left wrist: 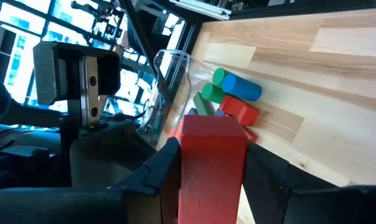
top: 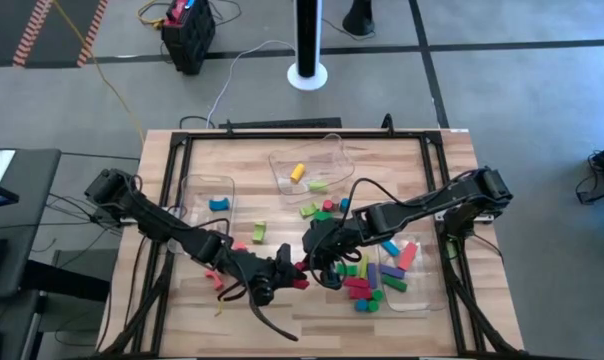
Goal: Sort blocks by size
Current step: Put the orange arch block into the left transparent bin
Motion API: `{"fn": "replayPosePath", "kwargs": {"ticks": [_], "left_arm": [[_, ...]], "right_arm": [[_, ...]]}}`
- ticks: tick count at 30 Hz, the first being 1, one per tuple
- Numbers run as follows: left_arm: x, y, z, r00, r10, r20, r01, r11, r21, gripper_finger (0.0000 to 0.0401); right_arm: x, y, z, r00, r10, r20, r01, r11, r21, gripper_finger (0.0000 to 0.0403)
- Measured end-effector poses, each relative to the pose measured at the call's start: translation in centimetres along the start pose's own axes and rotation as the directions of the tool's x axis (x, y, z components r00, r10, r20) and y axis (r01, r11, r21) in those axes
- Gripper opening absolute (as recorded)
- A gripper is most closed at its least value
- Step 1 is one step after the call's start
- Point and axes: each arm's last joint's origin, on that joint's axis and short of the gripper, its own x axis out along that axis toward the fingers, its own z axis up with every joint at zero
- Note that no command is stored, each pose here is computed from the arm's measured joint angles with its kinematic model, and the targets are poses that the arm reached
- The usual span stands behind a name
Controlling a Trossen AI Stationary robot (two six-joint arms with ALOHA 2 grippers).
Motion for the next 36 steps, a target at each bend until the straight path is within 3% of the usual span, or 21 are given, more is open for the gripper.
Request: {"fn": "replayPosePath", "kwargs": {"ticks": [5, 12, 19, 25, 30, 36], "left_arm": [[-0.4, -0.6, 0.4, 0.999, -0.018, -0.037, 0.019, 1.000, 0.012, 0.0136], [-2.8, 0.2, 0.4, 0.994, -0.022, -0.105, 0.015, 0.998, -0.064, 0.0136], [-6.4, 1.5, -0.3, 0.984, -0.066, -0.168, 0.027, 0.975, -0.221, 0.0136], [-9.4, 2.2, -1.7, 0.953, -0.090, -0.288, -0.029, 0.923, -0.384, 0.0136], [-11.8, 2.4, -3.4, 0.906, -0.129, -0.404, -0.115, 0.843, -0.526, 0.0135], [-14.1, 1.9, -5.7, 0.784, -0.188, -0.592, -0.253, 0.773, -0.581, 0.0135]], "right_arm": [[-0.2, 0.0, -0.2, 1.000, -0.009, -0.023, 0.009, 1.000, -0.004, 0.0138], [-1.2, 0.1, -0.1, 0.999, -0.020, -0.033, 0.020, 1.000, -0.005, 0.0209], [-2.6, 0.3, -0.5, 0.995, -0.055, -0.078, 0.055, 0.998, -0.007, 0.0230], [-2.9, 1.1, -1.4, 0.987, -0.057, -0.147, 0.055, 0.998, -0.019, 0.0230], [-3.0, 1.6, -2.2, 0.976, -0.082, -0.202, 0.077, 0.996, -0.034, 0.0230], [-3.0, 2.3, -2.6, 0.971, -0.103, -0.214, 0.093, 0.994, -0.053, 0.0230]]}}
